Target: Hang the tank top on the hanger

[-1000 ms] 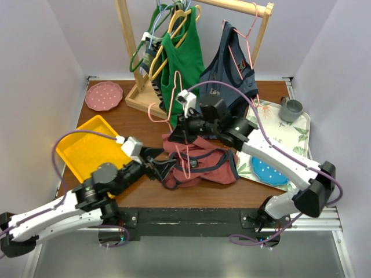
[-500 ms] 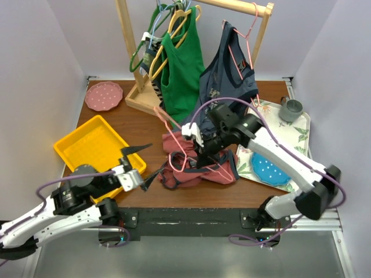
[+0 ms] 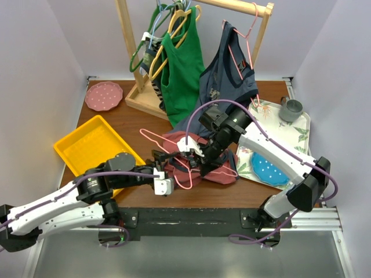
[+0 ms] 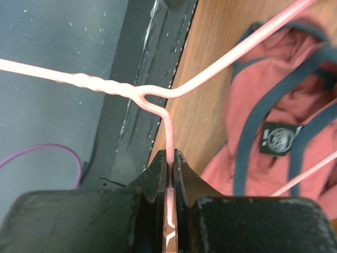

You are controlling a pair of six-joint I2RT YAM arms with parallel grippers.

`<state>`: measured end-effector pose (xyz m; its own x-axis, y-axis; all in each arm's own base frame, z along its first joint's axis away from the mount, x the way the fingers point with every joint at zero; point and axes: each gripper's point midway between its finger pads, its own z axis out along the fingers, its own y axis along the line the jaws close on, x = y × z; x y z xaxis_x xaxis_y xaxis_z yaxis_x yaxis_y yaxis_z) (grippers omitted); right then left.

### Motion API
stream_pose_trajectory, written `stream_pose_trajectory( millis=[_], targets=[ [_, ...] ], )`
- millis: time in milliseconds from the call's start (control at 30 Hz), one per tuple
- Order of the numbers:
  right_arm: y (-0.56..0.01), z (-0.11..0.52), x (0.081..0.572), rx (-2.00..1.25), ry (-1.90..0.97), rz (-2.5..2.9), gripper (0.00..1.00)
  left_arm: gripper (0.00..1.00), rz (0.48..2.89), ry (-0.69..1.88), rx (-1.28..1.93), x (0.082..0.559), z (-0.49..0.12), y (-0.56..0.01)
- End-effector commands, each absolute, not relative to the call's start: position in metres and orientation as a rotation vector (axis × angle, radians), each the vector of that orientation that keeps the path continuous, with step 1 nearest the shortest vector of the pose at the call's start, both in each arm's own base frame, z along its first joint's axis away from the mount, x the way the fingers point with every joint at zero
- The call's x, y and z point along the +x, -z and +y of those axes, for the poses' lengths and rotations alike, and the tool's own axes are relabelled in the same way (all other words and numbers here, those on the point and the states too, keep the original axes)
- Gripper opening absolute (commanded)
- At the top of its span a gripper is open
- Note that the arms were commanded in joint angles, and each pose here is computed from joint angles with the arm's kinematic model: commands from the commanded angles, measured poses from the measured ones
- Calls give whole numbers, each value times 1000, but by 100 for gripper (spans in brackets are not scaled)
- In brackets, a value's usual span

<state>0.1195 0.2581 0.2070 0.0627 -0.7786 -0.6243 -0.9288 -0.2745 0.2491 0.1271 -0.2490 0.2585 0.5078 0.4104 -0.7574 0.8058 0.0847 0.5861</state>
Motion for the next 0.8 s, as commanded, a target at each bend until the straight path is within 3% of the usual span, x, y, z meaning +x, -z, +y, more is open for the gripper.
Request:
stream_pose_trajectory(
  millis=[0, 133, 167, 233, 267, 333, 533, 767],
  targets=[
    [-231, 247, 96, -2175, -1093, 1639, 0, 81, 1032, 396, 1519, 131, -259, -265],
    [-236, 242, 92, -2185, -1082, 1612, 0, 70, 1042, 396, 1533, 135, -267, -259],
    [-239, 240, 93, -2172, -1063, 1612, 0, 57, 1065, 402, 1548, 136, -270, -252],
    [-240, 239, 101, -2145, -988, 1634, 0, 40, 1097, 414, 1553, 136, -272, -244],
    [-247, 241, 107, -2091, -947, 1636, 0, 23, 1123, 440, 1542, 134, -273, -242],
    [-253, 239, 124, -2001, -878, 1667, 0, 0, 1162, 477, 1516, 133, -274, -237],
    [-275, 230, 152, -1818, -804, 1655, 0, 0, 1334, 721, 1251, 125, -285, -240],
    [-268, 234, 132, -1855, -954, 1576, 6, 0, 1398, 1031, 952, 116, -303, -252]
  ],
)
